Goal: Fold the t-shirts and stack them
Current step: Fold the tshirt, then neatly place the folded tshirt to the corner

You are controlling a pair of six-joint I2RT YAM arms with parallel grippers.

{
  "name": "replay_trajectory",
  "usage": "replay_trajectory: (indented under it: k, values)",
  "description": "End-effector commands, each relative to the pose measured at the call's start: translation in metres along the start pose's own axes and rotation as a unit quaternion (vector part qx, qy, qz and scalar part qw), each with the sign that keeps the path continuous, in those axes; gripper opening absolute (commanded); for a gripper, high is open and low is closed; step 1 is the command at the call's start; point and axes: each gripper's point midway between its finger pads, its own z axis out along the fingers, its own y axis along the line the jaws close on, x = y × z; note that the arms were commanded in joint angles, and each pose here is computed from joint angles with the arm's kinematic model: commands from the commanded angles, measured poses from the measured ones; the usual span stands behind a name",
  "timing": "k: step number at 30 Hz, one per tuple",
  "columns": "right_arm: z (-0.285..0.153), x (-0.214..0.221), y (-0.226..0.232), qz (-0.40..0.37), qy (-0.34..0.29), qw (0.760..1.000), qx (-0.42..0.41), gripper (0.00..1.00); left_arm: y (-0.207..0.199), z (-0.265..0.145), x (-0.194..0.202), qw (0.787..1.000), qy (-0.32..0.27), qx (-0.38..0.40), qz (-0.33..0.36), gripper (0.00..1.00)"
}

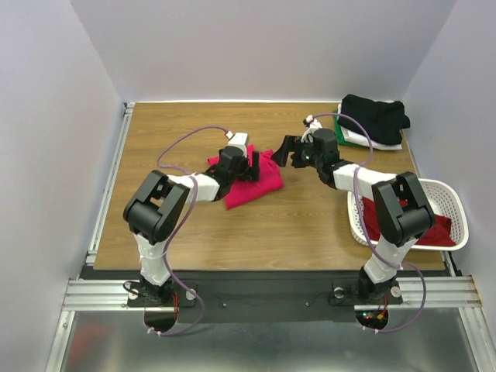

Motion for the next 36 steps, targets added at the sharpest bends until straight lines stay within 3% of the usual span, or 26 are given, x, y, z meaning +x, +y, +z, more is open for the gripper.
replay_trajectory:
  k: [1, 5, 13, 19, 36]
  values:
    - [-0.009, -0.014, 0.004, 0.009, -0.023, 0.999, -0.031, 1.0, -0.021, -0.036, -0.031, 0.998, -0.035, 0.051, -0.011, 0.95]
    - [-0.01, -0.003, -0.003, 0.018, -0.008, 0.999, -0.035, 1.0, -0.015, -0.068, -0.064, 0.995, -0.089, 0.035, -0.021, 0.98]
    - [-0.004, 0.028, -0.009, 0.032, 0.033, 0.997, -0.055, 1.0, 0.035, -0.098, -0.062, 0.99, -0.116, -0.033, -0.067, 0.99]
    - [0.011, 0.036, -0.011, 0.039, 0.049, 0.996, -0.069, 1.0, 0.07, -0.094, -0.041, 0.99, -0.096, -0.046, -0.092, 0.98]
    - [0.033, 0.064, 0.023, 0.046, 0.088, 0.982, -0.163, 0.99, 0.054, -0.054, -0.009, 0.995, -0.04, -0.001, -0.092, 0.96]
